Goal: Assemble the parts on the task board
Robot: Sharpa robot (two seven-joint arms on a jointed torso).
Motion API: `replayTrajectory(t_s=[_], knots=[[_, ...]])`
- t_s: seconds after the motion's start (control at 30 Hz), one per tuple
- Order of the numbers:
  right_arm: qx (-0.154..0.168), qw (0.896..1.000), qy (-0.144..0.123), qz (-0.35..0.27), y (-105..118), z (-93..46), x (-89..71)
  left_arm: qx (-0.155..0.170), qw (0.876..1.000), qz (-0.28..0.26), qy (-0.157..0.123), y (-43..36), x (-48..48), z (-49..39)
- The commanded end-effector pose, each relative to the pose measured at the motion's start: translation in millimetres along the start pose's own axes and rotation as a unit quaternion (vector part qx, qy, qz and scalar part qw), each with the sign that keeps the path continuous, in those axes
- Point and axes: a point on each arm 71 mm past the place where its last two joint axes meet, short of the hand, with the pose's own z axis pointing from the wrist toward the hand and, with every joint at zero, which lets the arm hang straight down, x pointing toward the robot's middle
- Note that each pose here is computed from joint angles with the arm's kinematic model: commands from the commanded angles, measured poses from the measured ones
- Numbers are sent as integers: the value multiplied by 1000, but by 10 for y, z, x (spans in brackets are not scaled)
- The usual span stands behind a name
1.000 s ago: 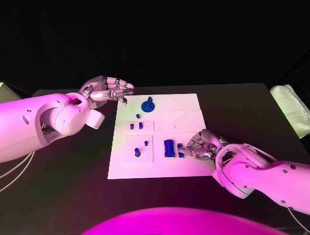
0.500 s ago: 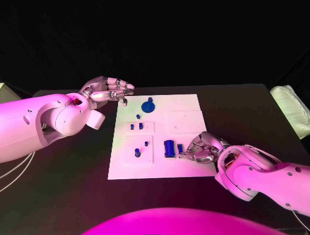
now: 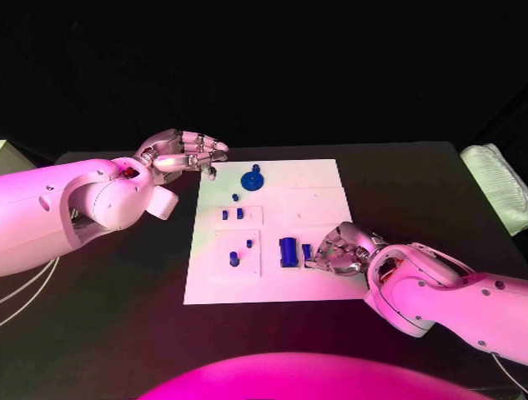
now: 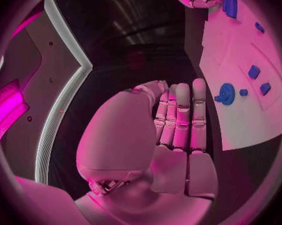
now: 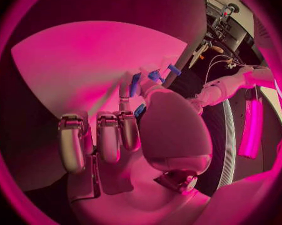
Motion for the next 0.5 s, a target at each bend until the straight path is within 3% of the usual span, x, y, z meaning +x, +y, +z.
replayTrajectory(t_s=[0.03,0.5], knots=[[-1,1000,-9,-13,-16,27,-9,3,1000,0,10,-9,24,4],[-23,999,-23,13,-12,-2,-49,3,1000,0,9,-8,21,5]])
